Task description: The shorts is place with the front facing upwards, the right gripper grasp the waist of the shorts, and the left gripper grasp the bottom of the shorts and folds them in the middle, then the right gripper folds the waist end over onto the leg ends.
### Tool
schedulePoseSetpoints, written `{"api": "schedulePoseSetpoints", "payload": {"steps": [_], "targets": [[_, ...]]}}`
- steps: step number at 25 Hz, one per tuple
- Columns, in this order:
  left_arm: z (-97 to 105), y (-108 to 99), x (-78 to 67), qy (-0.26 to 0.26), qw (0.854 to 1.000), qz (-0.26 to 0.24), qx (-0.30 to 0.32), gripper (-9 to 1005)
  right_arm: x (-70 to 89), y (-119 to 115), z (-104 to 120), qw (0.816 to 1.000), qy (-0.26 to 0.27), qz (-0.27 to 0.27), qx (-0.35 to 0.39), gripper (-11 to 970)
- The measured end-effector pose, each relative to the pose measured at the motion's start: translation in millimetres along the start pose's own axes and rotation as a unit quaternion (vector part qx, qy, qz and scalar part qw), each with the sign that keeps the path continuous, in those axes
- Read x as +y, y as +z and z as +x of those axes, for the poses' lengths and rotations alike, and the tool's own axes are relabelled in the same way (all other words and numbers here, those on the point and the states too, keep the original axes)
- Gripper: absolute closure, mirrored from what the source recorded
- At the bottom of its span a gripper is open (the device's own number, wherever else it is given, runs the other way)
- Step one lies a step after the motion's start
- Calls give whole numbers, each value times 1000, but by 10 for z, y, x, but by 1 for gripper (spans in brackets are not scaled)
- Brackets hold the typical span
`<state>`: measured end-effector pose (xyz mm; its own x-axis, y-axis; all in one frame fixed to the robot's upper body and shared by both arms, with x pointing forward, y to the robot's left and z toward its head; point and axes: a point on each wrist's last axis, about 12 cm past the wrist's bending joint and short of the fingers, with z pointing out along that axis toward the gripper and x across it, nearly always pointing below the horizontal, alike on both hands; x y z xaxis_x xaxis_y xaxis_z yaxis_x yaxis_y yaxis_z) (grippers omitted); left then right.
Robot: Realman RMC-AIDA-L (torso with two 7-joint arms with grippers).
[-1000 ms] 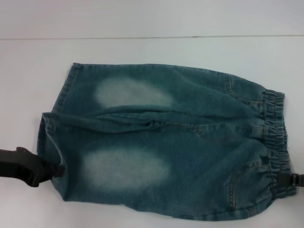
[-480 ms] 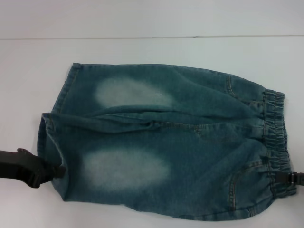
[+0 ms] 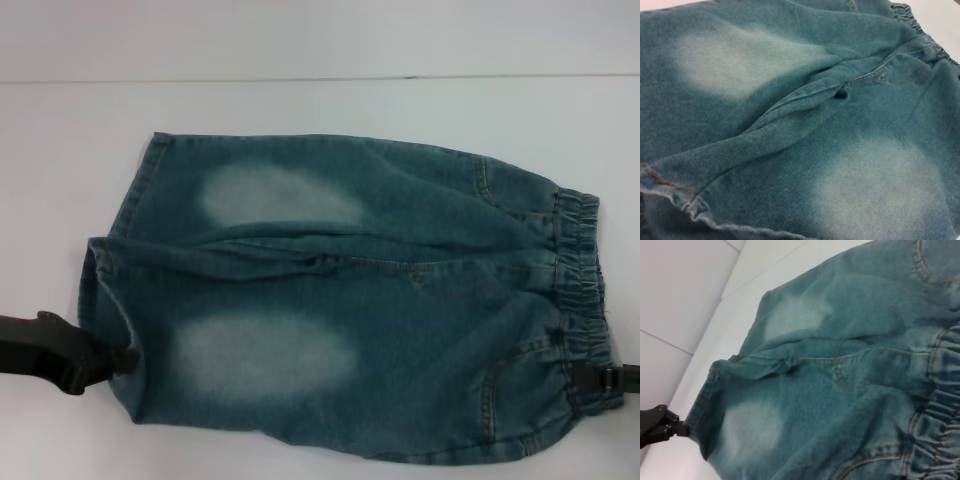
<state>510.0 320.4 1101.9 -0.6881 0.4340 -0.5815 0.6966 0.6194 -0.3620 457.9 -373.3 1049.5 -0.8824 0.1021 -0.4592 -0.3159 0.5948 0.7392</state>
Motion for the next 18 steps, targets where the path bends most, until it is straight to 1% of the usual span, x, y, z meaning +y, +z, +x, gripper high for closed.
{"api": "schedulePoseSetpoints", "payload": {"steps": [5, 10, 16, 18], "targets": [[-3, 1, -2, 1, 1000, 1, 0, 976, 28, 30, -6, 1000, -9, -8, 17, 63], [-14, 10, -5, 2, 1000, 4, 0, 976, 22, 61, -35, 1000, -13, -3, 23, 245], [-14, 13, -8, 2, 1000, 6, 0, 976, 21, 68, -46, 1000, -13, -2, 23, 486], [-14, 14, -8, 2, 1000, 6, 0, 976, 24, 73, -58, 1000, -11, -2, 23, 532]]}}
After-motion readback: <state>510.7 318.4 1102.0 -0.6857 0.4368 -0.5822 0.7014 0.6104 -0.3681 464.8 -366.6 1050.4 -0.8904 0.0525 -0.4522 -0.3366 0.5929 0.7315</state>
